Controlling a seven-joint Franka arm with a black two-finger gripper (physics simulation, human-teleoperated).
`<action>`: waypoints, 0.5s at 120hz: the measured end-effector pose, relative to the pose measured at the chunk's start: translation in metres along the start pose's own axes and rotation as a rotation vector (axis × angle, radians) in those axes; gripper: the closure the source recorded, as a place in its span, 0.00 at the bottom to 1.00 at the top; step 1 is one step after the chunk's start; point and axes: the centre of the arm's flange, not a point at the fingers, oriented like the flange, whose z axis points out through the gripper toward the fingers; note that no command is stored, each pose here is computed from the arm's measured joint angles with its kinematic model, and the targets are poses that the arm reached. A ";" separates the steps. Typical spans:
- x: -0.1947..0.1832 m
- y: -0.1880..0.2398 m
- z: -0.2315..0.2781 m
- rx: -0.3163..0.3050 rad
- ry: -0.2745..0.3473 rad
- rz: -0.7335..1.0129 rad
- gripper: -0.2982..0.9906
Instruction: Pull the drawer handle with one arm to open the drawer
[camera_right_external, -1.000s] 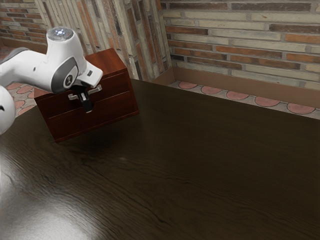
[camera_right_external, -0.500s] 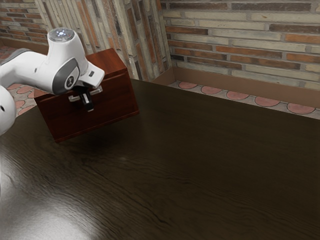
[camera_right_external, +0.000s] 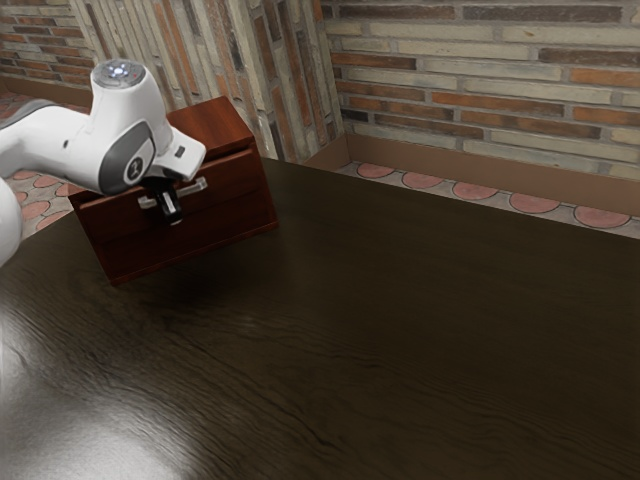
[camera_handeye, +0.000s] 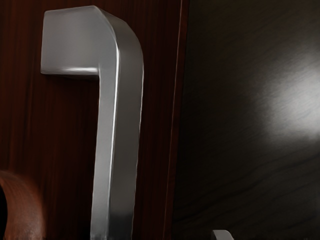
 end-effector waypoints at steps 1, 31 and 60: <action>0.000 0.001 0.000 0.000 0.000 -0.001 0.64; -0.003 0.011 -0.006 0.000 0.005 -0.030 0.65; -0.002 0.022 -0.008 -0.010 0.008 -0.060 0.58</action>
